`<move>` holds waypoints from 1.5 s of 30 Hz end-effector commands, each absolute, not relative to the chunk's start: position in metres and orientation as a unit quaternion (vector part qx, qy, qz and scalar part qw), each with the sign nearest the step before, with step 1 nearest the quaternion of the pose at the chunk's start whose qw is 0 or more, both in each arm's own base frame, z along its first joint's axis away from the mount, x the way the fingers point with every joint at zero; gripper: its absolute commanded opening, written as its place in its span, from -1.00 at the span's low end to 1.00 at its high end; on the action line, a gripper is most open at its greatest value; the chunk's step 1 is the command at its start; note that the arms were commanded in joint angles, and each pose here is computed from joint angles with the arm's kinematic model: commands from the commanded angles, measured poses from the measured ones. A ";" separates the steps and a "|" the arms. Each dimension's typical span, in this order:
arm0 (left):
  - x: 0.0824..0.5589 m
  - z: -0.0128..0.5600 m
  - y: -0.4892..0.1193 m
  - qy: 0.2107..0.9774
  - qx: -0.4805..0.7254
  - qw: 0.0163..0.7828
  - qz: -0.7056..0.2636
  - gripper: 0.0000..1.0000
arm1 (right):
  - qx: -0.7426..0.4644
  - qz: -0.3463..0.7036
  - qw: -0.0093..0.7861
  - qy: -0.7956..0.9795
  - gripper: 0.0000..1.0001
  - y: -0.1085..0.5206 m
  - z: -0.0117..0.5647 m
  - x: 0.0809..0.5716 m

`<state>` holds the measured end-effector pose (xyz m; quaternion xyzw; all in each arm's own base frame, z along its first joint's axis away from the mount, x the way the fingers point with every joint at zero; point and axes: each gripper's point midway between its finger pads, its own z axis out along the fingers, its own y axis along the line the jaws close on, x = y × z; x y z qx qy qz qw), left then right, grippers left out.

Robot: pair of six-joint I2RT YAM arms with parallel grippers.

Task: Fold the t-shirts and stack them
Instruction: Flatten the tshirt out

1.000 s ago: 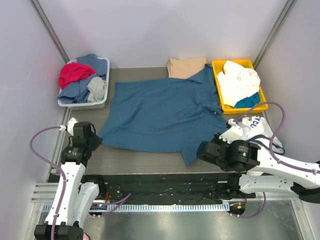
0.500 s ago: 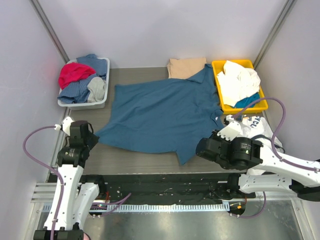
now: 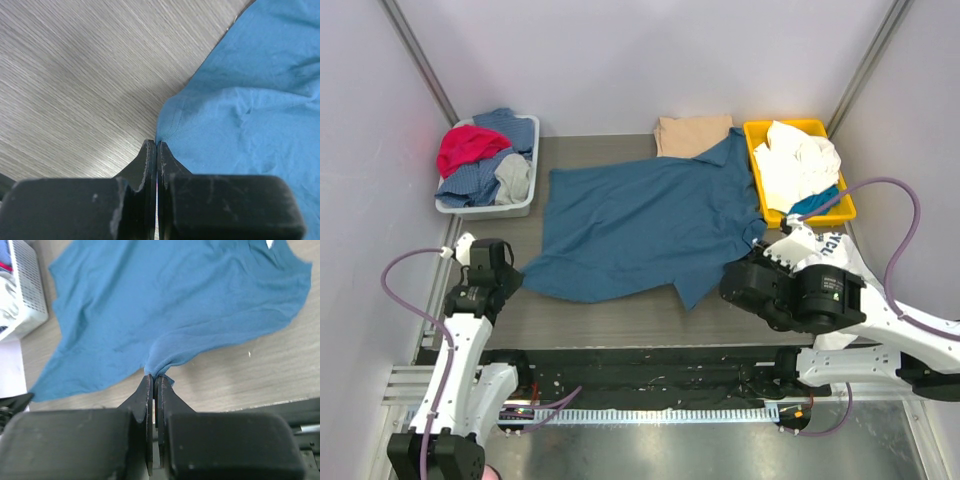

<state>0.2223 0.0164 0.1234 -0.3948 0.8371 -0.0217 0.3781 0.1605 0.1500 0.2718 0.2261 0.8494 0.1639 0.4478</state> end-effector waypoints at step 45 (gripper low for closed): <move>0.366 0.107 -0.072 0.882 -0.262 0.379 -0.096 -1.00 | 0.144 0.048 0.511 0.846 -0.98 0.141 0.245 0.179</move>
